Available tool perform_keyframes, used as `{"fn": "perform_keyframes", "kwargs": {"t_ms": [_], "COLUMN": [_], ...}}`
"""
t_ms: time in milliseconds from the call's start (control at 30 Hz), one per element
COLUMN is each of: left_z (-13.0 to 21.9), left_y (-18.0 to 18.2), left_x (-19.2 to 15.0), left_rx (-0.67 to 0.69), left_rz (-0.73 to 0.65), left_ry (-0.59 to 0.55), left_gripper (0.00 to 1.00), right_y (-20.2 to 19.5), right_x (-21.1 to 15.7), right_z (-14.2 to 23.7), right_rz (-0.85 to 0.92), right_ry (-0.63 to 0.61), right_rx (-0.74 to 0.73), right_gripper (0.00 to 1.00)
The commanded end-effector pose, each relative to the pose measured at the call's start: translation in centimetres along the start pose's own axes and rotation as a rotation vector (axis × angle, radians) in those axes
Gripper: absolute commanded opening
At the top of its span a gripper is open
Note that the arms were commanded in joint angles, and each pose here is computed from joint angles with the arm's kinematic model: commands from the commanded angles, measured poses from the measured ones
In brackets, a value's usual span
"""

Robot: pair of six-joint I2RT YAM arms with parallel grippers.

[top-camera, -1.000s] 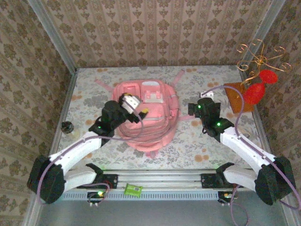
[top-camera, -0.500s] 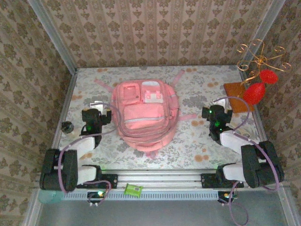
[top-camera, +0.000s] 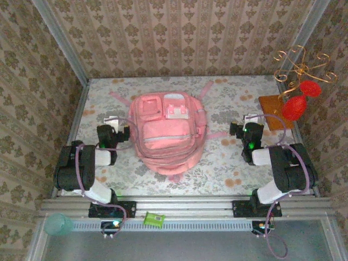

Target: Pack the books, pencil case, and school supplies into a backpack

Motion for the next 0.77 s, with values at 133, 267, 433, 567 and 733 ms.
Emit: {"fn": "perform_keyframes", "kwargs": {"t_ms": [133, 267, 433, 567, 733], "left_z": [-0.24, -0.25, -0.25, -0.25, -0.24], "left_y": [0.38, 0.36, 0.35, 0.35, 0.35], "left_x": [1.99, 1.99, 1.95, 1.95, 1.96], "left_rx": [-0.008, -0.008, -0.008, -0.008, -0.008], "left_rz": [0.032, 0.033, 0.032, 0.032, 0.032], "left_ry": [-0.077, -0.077, -0.076, -0.076, -0.076], "left_gripper": [1.00, 1.00, 1.00, 1.00, 1.00], "right_y": [0.43, 0.46, 0.42, 0.47, 0.47], "right_x": [1.89, 1.87, 1.85, 1.83, 1.82], "right_z": [-0.14, -0.12, -0.12, -0.18, -0.11], "right_rz": [-0.018, -0.017, -0.018, -0.015, -0.017], "right_ry": [-0.074, -0.071, -0.070, -0.068, -0.069], "right_rx": [0.024, 0.026, 0.025, 0.026, 0.027], "right_gripper": [1.00, 1.00, 1.00, 1.00, 1.00]}}
Point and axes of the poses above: each hand's point on the last joint's axis, 136 mm out from that joint toward the fingers, its own z axis back along the fingers, its own y axis along the line the jaws close on, x = y × z, the point moved 5 cm from there along z, back along the fingers, and after that the axes turned 6 degrees about -z, right-handed, at the moved point
